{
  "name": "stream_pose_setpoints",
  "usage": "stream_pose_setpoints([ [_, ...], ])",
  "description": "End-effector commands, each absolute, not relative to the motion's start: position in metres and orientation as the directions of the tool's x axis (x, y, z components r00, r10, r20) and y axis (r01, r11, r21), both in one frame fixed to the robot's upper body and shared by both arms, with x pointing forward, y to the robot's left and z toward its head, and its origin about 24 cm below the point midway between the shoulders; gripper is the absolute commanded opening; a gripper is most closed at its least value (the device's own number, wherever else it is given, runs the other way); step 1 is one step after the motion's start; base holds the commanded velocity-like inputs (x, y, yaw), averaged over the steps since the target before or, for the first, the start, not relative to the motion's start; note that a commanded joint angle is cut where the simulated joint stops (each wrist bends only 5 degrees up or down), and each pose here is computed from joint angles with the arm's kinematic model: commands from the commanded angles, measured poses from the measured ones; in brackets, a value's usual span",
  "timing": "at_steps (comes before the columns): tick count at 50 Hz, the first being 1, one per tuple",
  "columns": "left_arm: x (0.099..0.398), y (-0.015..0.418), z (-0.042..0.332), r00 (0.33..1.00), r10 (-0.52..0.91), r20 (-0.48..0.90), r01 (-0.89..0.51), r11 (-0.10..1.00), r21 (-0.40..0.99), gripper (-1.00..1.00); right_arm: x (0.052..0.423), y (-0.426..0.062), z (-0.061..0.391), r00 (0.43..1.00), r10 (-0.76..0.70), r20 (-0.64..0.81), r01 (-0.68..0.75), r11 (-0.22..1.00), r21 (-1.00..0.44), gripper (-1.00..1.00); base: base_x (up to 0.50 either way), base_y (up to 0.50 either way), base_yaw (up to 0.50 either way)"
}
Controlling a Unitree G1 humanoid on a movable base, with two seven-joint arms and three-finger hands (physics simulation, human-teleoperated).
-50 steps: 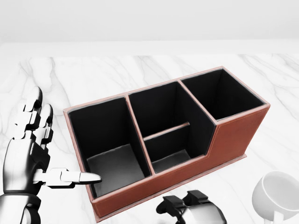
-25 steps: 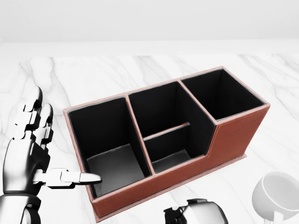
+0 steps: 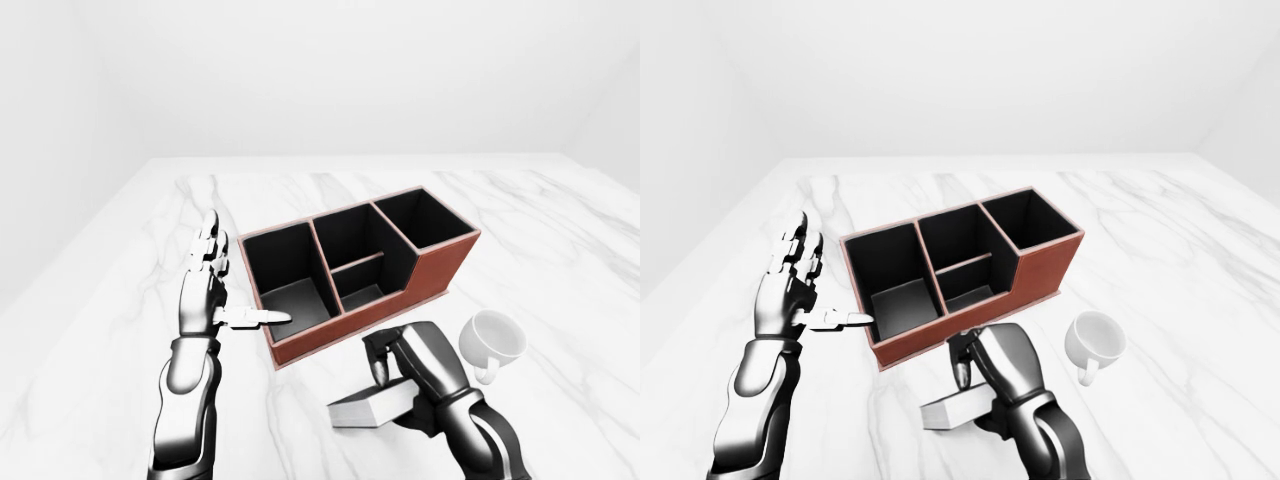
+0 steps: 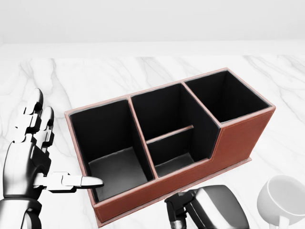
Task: Pick up the book and place it in the front compartment of the caddy.
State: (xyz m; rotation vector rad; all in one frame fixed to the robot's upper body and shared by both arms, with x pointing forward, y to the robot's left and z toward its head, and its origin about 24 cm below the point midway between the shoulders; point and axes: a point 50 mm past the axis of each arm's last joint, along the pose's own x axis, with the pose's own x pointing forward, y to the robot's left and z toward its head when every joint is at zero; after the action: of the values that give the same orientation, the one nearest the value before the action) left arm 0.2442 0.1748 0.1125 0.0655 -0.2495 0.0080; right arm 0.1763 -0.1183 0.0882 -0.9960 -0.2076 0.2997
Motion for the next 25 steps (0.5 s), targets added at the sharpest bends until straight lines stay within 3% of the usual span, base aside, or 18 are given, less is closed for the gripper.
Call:
stream_pose_setpoints([
  [1,0.244,0.175,0.113,0.969,0.001,0.249,-0.017,0.998,0.064,1.00,0.169,-0.119,0.130,0.912,0.384,0.141,-0.091,0.527,-0.845,-1.00,0.00,0.00,0.00],
  [25,0.245,0.176,0.112,0.970,0.003,0.243,-0.018,0.998,0.063,1.00,0.184,-0.120,0.179,0.852,0.441,0.284,0.031,0.499,-0.866,-1.00,0.00,0.00,0.00],
])
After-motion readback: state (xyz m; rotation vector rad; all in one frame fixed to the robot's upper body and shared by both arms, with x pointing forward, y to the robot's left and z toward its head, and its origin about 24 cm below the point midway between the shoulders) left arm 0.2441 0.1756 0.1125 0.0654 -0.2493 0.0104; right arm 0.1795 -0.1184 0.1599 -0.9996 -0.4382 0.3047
